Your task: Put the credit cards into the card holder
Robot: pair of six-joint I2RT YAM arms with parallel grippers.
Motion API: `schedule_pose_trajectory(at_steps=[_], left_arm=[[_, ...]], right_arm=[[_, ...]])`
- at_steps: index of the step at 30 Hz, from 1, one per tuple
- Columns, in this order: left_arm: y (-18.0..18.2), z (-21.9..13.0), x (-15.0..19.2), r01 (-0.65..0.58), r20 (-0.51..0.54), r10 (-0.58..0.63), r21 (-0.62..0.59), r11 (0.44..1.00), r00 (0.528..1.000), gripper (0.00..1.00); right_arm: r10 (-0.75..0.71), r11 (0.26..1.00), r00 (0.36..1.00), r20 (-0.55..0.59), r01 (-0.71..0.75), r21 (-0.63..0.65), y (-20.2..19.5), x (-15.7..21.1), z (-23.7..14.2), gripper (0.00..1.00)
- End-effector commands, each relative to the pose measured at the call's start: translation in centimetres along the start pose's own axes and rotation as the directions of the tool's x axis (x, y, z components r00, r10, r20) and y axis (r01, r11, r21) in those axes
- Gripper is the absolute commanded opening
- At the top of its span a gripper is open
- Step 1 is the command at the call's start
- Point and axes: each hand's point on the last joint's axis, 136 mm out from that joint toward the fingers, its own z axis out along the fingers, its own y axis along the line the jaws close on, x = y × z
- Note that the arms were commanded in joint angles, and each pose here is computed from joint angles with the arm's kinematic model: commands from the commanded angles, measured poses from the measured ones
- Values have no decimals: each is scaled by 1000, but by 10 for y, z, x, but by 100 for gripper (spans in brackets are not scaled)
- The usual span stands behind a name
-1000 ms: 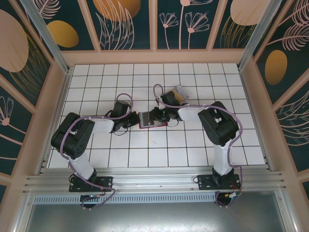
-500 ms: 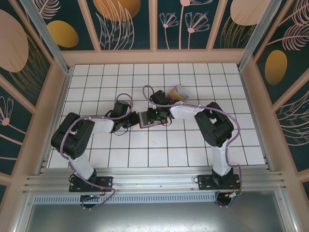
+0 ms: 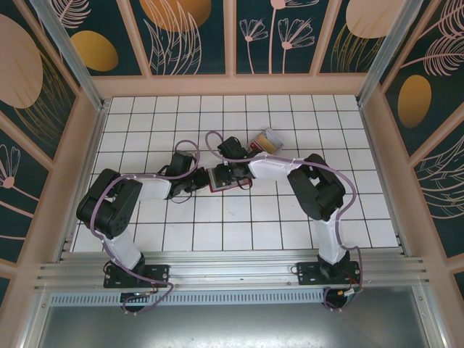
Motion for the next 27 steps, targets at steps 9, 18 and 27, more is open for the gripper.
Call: schedule_pose_trajectory(at_steps=[9, 18, 27], left_arm=[[-1, -5, 10, -33, -32, 32, -19, 999, 999, 0], [-31, -20, -7, -56, 17, 55, 72, 996, 998, 0], [-57, -36, -21, -62, 59, 54, 149, 987, 997, 0]], right_arm=[[43, 996, 999, 4, -43, -83, -10, -3, -37, 44], [34, 994, 999, 26, -31, -105, -14, -3, -45, 44], [-34, 988, 999, 28, 37, -147, 8, 1, -36, 48]])
